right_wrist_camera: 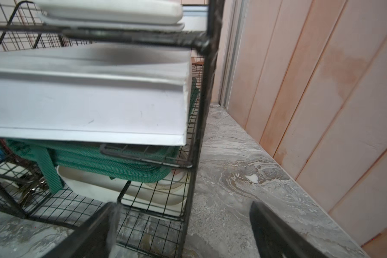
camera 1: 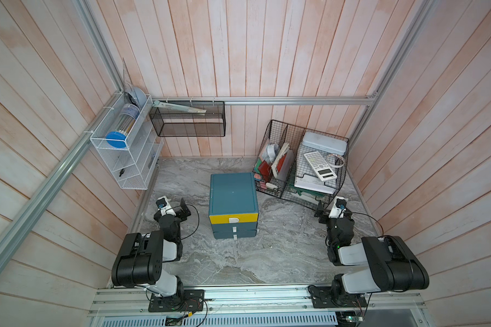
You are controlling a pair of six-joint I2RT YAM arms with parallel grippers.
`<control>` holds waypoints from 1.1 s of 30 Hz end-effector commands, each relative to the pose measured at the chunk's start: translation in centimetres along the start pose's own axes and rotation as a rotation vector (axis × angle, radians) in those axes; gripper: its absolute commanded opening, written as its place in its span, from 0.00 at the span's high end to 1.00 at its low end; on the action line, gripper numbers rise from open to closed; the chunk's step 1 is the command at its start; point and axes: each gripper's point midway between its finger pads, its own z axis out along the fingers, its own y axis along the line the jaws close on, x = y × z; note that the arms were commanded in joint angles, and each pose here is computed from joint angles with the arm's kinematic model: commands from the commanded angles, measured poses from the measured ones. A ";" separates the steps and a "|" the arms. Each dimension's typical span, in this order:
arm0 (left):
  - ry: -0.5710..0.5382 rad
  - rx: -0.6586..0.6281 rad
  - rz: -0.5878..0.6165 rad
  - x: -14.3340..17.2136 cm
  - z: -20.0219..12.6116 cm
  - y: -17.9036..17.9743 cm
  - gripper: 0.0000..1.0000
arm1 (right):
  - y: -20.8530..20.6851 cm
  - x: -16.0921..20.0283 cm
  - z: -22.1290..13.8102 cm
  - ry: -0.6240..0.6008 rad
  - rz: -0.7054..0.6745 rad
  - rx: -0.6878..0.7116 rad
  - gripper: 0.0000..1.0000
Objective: Put the bluetooth earphones in the drawer according to color
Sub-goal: Reset both arms
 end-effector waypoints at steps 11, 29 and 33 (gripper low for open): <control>-0.028 0.104 0.098 -1.7 1.4 -2.9 0.00 | -0.4 -1.1 2.7 -0.010 0.030 -0.018 0.02; -0.027 0.103 0.098 -1.6 1.3 -2.9 0.00 | -0.4 -1.2 2.6 -0.014 0.031 -0.018 0.02; -0.029 0.104 0.098 -1.7 1.3 -2.9 0.00 | -0.4 -1.2 2.6 -0.013 0.030 -0.018 0.02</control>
